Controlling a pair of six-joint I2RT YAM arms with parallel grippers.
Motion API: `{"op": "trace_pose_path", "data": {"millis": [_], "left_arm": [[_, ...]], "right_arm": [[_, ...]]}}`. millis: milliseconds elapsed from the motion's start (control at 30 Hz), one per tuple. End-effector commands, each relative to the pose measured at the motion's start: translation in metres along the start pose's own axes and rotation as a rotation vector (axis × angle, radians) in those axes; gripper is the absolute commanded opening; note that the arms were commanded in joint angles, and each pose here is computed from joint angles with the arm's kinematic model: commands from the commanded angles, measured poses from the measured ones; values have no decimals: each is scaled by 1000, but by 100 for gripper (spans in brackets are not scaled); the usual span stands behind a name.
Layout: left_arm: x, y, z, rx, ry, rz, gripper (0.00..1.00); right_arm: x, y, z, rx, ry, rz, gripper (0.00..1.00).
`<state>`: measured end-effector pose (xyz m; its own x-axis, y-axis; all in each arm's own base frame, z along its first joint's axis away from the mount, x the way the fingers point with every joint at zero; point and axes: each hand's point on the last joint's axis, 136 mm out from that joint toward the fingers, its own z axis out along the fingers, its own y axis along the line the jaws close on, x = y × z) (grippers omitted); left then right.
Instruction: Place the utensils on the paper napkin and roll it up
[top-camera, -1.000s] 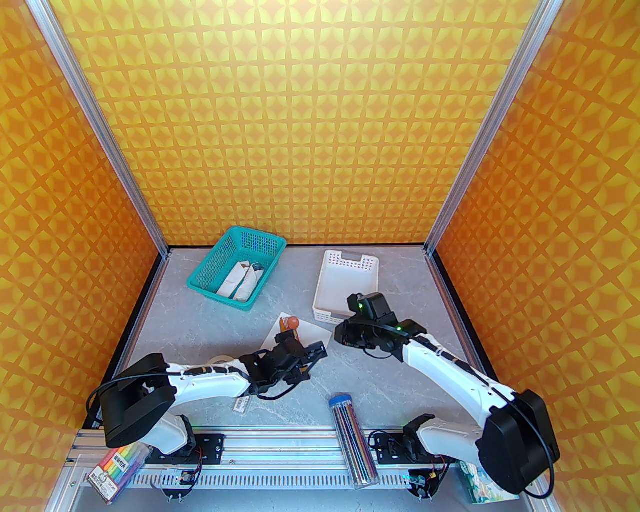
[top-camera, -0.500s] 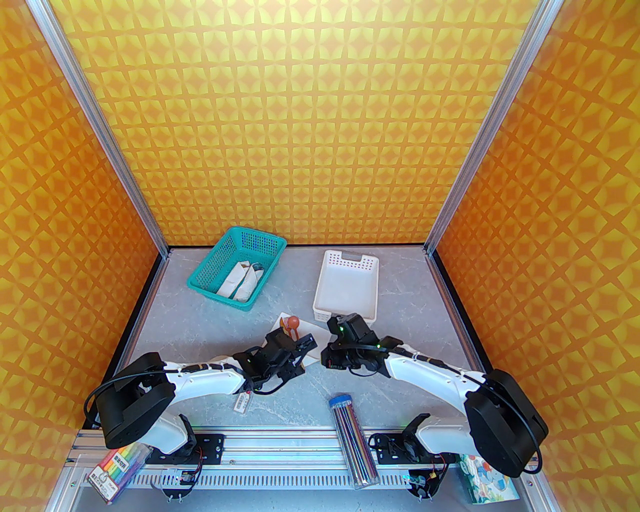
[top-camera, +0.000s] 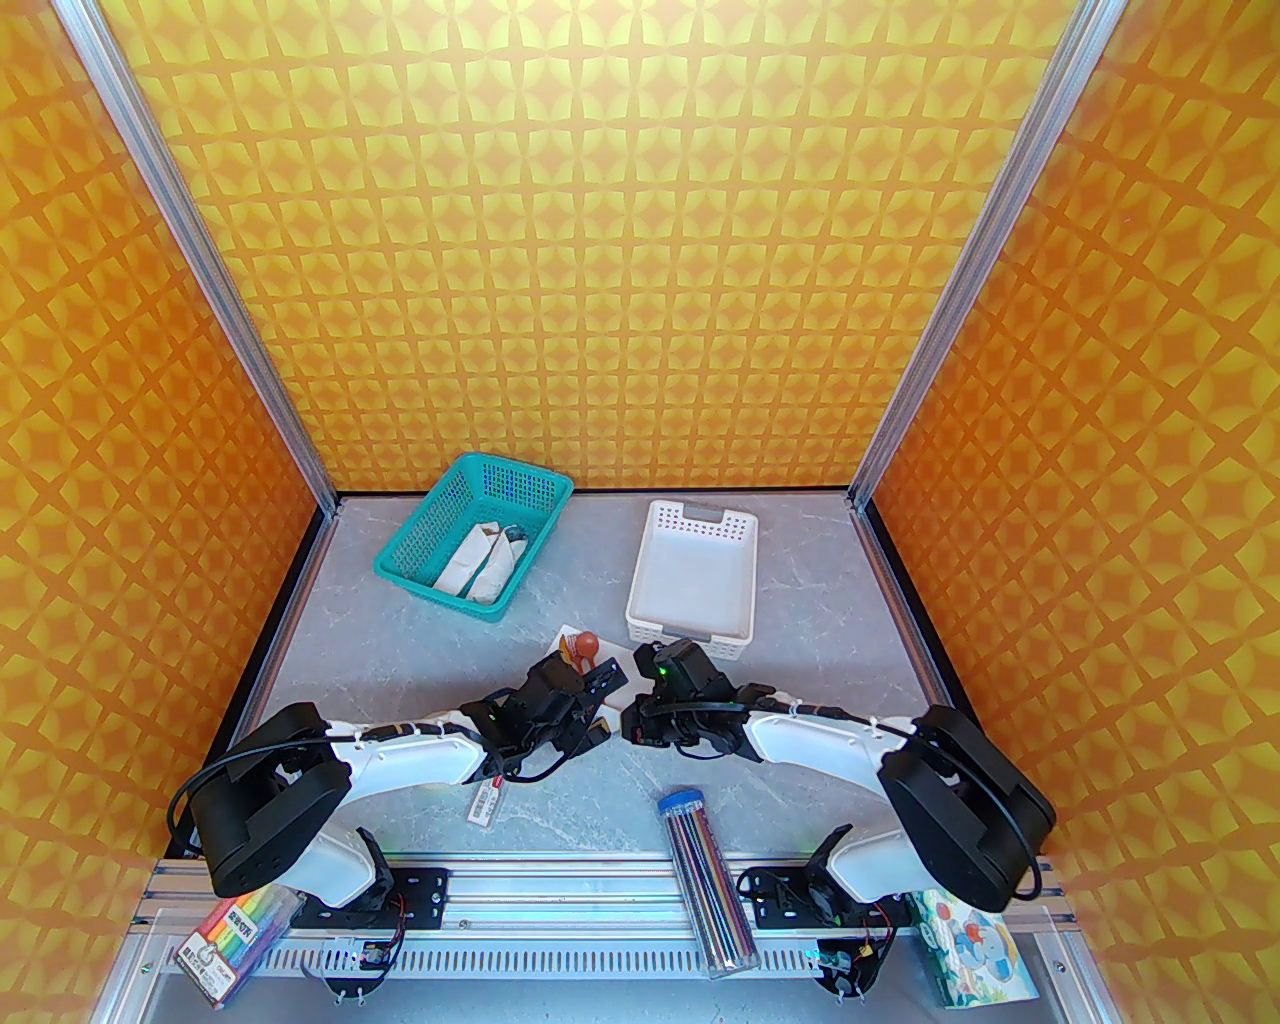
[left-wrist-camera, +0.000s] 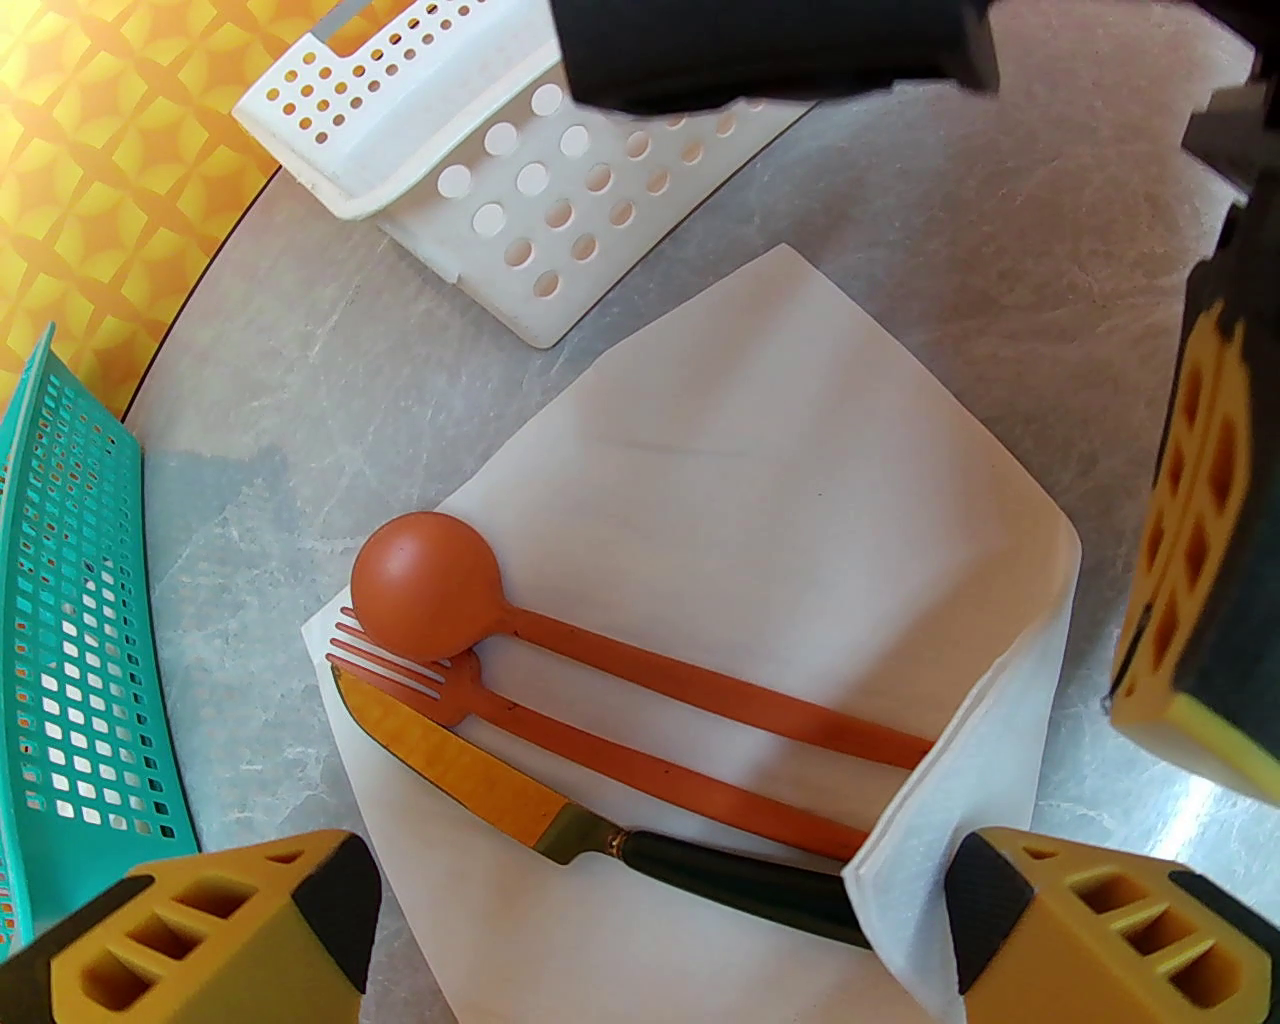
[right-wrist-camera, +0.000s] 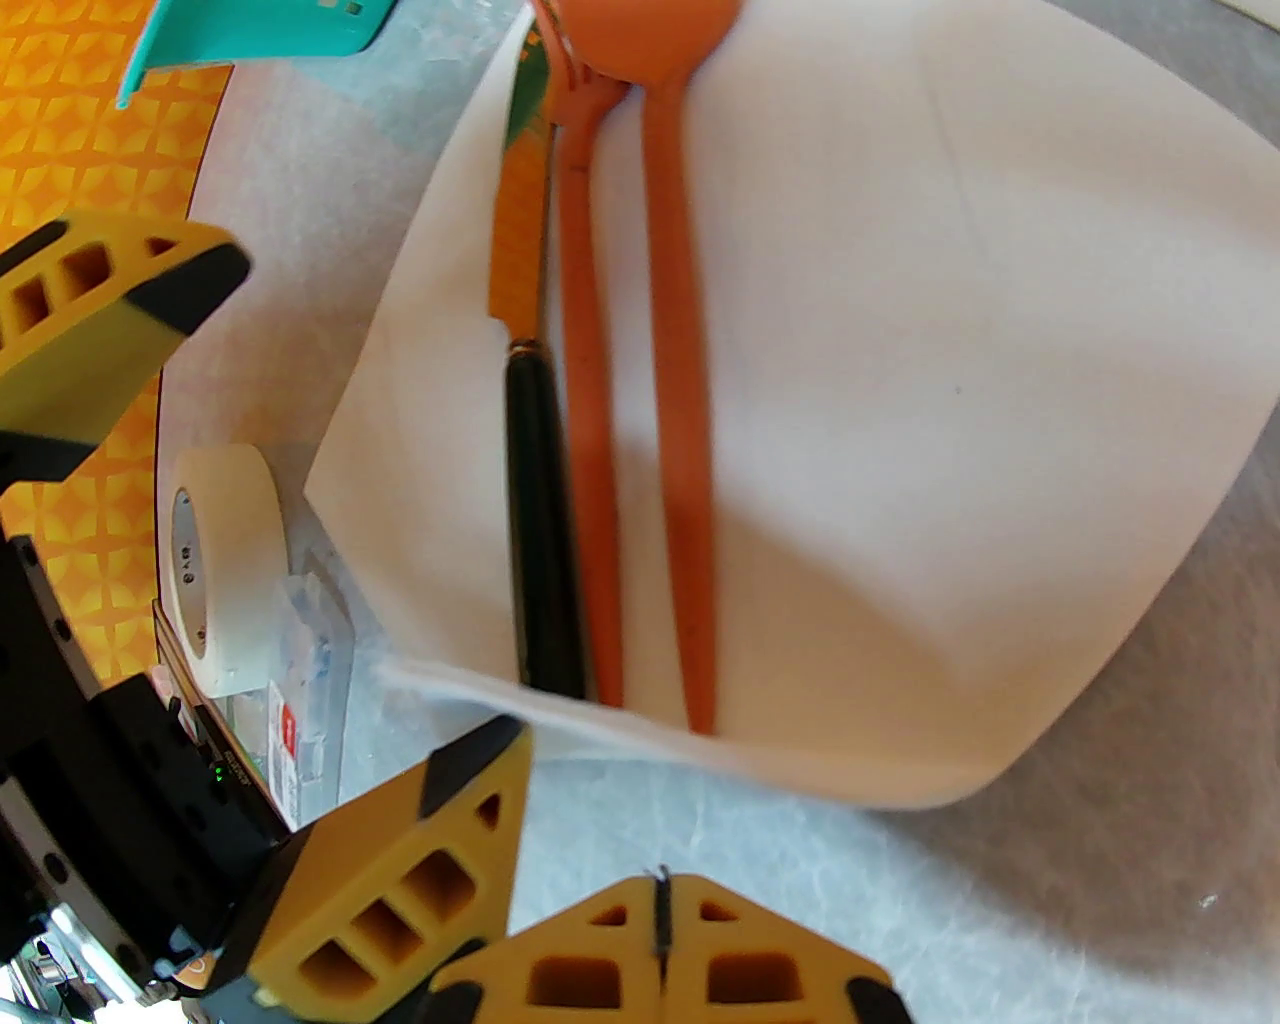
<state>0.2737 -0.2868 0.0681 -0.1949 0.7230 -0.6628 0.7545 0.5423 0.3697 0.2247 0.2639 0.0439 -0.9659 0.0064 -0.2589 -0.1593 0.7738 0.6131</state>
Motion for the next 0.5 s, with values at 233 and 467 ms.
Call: {"op": "trace_pose_path", "data": {"millis": [233, 467], "left_arm": [[0, 1, 0, 11, -16, -37, 99], [2, 1, 2, 15, -10, -40, 99]], "right_arm": [[-14, 1, 10, 15, -39, 2, 0], [-19, 2, 14, 22, -45, 0, 0]]}}
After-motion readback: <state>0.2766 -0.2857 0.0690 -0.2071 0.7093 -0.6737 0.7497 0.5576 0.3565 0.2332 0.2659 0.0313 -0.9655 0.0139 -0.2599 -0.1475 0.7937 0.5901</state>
